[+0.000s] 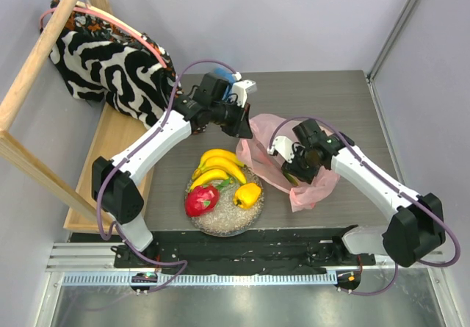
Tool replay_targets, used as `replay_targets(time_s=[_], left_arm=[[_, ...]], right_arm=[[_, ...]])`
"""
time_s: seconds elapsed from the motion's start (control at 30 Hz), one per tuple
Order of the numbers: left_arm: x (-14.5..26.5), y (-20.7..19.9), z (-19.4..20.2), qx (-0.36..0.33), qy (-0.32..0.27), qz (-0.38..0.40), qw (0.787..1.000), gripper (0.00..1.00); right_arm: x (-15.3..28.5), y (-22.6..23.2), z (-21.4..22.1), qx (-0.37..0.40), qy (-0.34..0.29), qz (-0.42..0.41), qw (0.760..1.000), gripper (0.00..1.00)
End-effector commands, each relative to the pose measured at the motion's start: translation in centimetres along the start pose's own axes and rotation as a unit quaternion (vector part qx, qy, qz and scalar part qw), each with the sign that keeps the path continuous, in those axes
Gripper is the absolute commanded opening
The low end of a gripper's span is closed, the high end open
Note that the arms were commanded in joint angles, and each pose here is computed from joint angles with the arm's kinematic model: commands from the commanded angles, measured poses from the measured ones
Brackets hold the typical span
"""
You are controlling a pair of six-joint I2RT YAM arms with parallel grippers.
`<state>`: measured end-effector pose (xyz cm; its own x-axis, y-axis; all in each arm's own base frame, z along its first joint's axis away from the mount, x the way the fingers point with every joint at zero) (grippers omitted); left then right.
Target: Take the fake fruits out of the plastic bag
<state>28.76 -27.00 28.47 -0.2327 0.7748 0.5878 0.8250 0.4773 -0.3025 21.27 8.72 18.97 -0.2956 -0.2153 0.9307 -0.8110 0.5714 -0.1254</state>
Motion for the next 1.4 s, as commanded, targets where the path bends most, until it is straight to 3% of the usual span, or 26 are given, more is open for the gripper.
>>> replay_targets(time_s=[0.0, 0.13, 0.27, 0.37, 0.43, 0.5, 0.53, 0.63, 0.93, 1.03, 1.1, 1.2, 1.3, 1.37], left_arm=[[1.3, -0.8, -2.1, -0.015, -0.048, 0.005, 0.999, 0.00], [1.8, -1.1, -2.5, -0.024, -0.054, 0.006, 0.998, 0.00], [2.2, -1.1, -2.9, -0.031, -0.062, -0.002, 0.998, 0.00], [2.2, -0.6, -3.0, -0.030, -0.062, -0.043, 0.997, 0.00], [2.0, -0.1, -2.9, -0.025, -0.059, -0.060, 0.996, 0.00], [2.1, 0.0, -3.4, -0.025, -0.063, -0.064, 0.996, 0.00], [2.0, -0.1, -3.6, -0.023, -0.067, -0.062, 0.996, 0.00], [2.1, -0.4, -4.3, -0.019, -0.076, -0.050, 0.996, 0.00], [2.5, -0.2, -5.2, -0.028, -0.084, -0.065, 0.994, 0.00], [2.6, -0.3, -5.2, -0.030, -0.085, -0.065, 0.994, 0.00], [2.5, -0.2, -5.0, -0.030, -0.082, -0.065, 0.994, 0.00], [2.5, -0.3, -4.2, -0.029, -0.073, -0.064, 0.995, 0.00], [2.5, -0.5, -3.2, -0.039, -0.064, -0.058, 0.996, 0.00], [2.3, -0.7, -3.1, -0.051, -0.060, -0.059, 0.995, 0.00]], right_arm=[[-1.3, -0.7, -1.6, 0.018, -0.037, -0.002, 0.999, 0.51], [0.6, -1.7, -4.1, 0.007, -0.077, 0.017, 0.997, 0.49], [5.9, -2.9, -6.7, -0.010, -0.158, 0.069, 0.985, 0.49], [9.4, -1.9, -7.3, -0.016, -0.215, 0.050, 0.975, 0.49], [10.3, -0.5, -7.5, -0.006, -0.242, -0.008, 0.970, 0.45], [9.8, 0.8, -7.0, 0.008, -0.241, -0.064, 0.968, 0.37], [9.3, 1.1, -7.0, 0.008, -0.234, -0.076, 0.969, 0.23], [6.6, 1.1, -7.6, -0.005, -0.200, -0.104, 0.974, 0.02], [2.7, 0.5, -10.1, -0.036, -0.193, -0.144, 0.970, 0.01], [0.6, -0.5, -9.8, -0.090, -0.183, -0.084, 0.975, 0.01], [-1.2, -2.8, -8.6, -0.132, -0.149, 0.049, 0.979, 0.01], [-1.0, -5.7, -5.6, -0.153, -0.111, 0.205, 0.960, 0.01], [0.1, -7.2, -2.6, -0.215, -0.102, 0.245, 0.940, 0.01], [0.5, -7.1, -1.4, -0.246, -0.101, 0.223, 0.938, 0.01]])
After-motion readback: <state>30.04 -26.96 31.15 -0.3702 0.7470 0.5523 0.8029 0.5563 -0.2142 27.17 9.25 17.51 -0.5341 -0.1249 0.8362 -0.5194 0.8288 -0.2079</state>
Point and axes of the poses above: each gripper's point midway between its finger pads, its own x axis back along the fingers, its own y axis along the line the jaws close on, z = x × y, the point moved 8 cm from there along x, back along the fingers, and after that the axes turned 10 degrees about -x, right-handed, at the moved point
